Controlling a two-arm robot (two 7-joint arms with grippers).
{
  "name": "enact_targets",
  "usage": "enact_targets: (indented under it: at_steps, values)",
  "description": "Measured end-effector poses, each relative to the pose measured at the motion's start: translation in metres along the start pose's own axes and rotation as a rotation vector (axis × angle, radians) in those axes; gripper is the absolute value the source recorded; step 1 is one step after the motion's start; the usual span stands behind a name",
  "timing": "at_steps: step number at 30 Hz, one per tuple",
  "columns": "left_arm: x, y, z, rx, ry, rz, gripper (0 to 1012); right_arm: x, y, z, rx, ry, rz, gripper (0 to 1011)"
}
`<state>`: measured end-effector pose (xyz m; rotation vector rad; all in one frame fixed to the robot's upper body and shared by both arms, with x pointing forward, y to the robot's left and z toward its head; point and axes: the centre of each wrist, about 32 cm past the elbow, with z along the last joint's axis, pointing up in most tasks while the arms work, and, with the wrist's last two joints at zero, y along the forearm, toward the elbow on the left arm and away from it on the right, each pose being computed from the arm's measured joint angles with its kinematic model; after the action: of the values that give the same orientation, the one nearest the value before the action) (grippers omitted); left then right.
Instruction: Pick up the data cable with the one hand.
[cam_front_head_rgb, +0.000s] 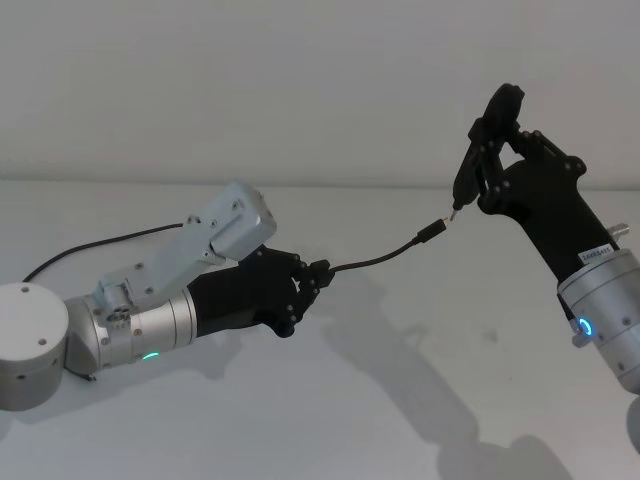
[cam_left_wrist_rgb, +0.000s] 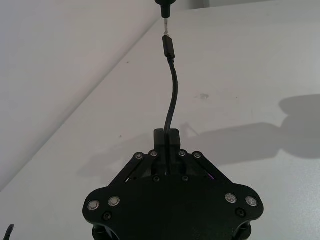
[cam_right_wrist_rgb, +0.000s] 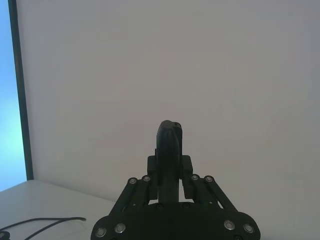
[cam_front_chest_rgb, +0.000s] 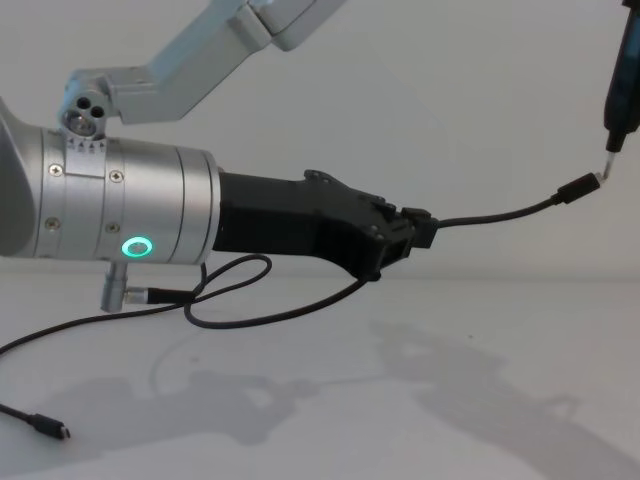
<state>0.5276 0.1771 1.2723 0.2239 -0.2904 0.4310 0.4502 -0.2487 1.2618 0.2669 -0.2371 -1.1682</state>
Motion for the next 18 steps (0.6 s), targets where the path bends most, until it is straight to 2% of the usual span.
enact_targets:
  at_steps: [18]
  values:
    - [0.0,0.0,0.0,0.0,0.0,0.0,48,-0.0014,0.0,-0.0007,-0.004,0.013,0.0,274]
